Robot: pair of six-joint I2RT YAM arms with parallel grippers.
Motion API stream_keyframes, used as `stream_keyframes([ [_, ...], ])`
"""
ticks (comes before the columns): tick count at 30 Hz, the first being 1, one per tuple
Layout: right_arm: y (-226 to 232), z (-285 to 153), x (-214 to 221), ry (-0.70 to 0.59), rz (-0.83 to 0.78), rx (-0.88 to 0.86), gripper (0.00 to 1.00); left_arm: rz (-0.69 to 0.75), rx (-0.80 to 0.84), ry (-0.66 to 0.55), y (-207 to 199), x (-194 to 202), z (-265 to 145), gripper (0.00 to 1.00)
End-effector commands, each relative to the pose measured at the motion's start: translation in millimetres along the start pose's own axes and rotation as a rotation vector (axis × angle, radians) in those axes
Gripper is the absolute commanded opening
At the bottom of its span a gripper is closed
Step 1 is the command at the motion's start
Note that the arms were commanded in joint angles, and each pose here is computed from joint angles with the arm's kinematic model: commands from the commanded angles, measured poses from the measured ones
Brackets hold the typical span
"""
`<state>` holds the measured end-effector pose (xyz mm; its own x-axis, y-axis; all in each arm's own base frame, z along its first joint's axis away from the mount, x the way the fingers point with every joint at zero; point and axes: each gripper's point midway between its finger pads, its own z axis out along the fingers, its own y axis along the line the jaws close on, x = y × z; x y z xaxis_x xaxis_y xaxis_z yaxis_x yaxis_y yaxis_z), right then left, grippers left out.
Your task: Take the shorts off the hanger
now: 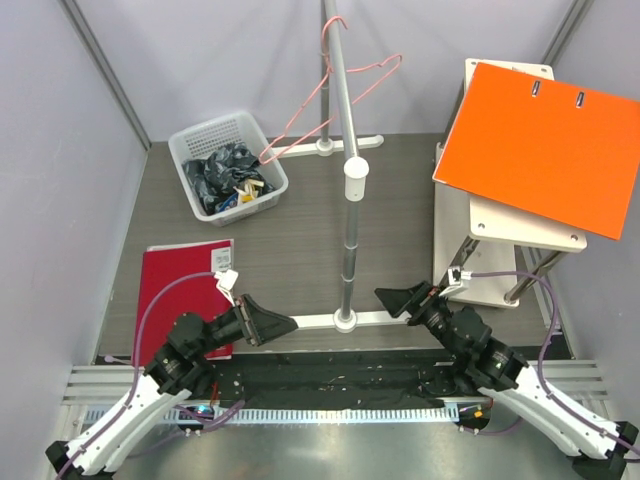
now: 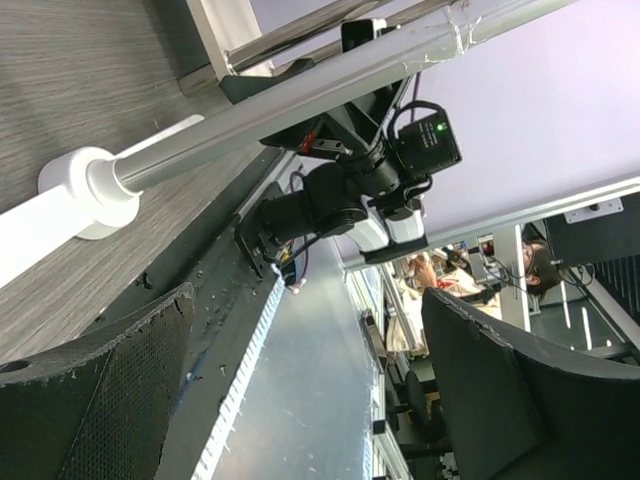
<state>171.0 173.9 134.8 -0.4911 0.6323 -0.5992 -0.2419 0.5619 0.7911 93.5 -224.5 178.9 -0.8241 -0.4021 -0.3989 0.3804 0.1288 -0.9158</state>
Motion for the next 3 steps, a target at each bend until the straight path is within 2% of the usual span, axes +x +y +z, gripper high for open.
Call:
stream_keyframes([
  [1,-0.1,6.9,1.9,-0.033,0.071,-0.033,1.0,-0.013,0.033,0.026,16.1,13.3,0.6,0.93],
  [3,13.2,4.9,4.8,-0.004,0.095,-0.089,1.0,-0.033,0.113,0.011,-4.0,8.0,0.2,0.93],
])
